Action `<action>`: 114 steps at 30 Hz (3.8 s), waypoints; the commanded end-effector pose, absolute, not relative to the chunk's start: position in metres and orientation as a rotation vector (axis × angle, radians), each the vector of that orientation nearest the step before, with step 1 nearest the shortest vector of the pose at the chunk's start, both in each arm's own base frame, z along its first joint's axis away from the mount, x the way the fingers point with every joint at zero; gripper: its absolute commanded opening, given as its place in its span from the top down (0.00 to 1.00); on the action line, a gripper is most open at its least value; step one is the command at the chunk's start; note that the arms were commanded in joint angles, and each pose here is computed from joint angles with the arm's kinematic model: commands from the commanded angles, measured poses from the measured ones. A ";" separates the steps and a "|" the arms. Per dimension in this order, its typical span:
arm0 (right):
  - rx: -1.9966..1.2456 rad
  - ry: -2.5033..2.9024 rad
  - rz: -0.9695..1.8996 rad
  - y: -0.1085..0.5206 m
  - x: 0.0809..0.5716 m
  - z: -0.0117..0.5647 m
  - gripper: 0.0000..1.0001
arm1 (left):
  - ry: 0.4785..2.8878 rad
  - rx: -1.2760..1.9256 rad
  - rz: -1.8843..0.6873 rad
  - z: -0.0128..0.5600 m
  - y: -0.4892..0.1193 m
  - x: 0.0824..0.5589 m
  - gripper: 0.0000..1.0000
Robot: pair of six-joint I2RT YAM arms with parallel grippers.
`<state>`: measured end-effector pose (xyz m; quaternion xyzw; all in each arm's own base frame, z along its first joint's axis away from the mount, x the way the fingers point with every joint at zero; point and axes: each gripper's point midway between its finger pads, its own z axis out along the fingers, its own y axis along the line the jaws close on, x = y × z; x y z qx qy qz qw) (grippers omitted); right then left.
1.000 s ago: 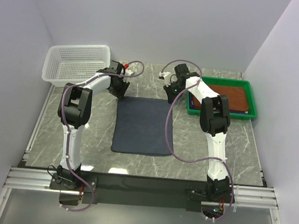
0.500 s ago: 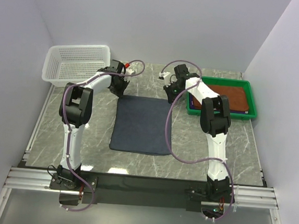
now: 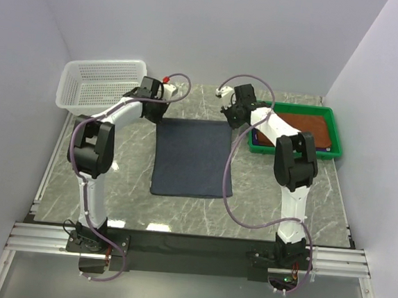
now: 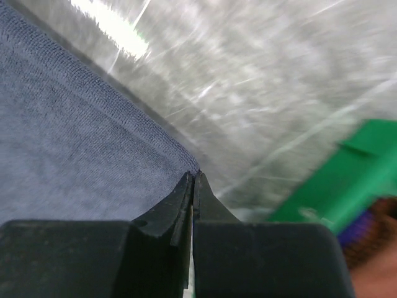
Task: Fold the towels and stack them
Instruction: Fold the towel
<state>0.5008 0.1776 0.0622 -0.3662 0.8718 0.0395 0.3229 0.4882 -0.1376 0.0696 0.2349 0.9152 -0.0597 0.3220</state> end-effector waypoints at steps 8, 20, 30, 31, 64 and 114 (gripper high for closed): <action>-0.817 2.081 -0.131 0.165 0.513 0.135 1.00 | 2.236 0.574 -0.186 0.122 -0.139 0.484 0.99; -0.772 2.049 -0.151 0.161 0.452 0.156 1.00 | 2.247 0.475 -0.344 0.142 -0.157 0.421 0.99; -0.744 2.166 -0.043 0.166 0.378 0.136 1.00 | 2.341 0.280 -0.391 0.127 -0.151 0.358 0.99; -0.751 2.194 -0.023 0.169 0.365 0.131 1.00 | 2.351 0.262 -0.381 0.126 -0.148 0.354 0.99; -0.541 2.492 -0.037 0.160 0.296 0.073 1.00 | 2.459 -0.135 -0.633 0.090 -0.145 0.253 0.99; -0.429 2.560 0.050 0.166 0.266 0.055 1.00 | 2.452 -0.425 -0.683 0.059 -0.144 0.214 0.99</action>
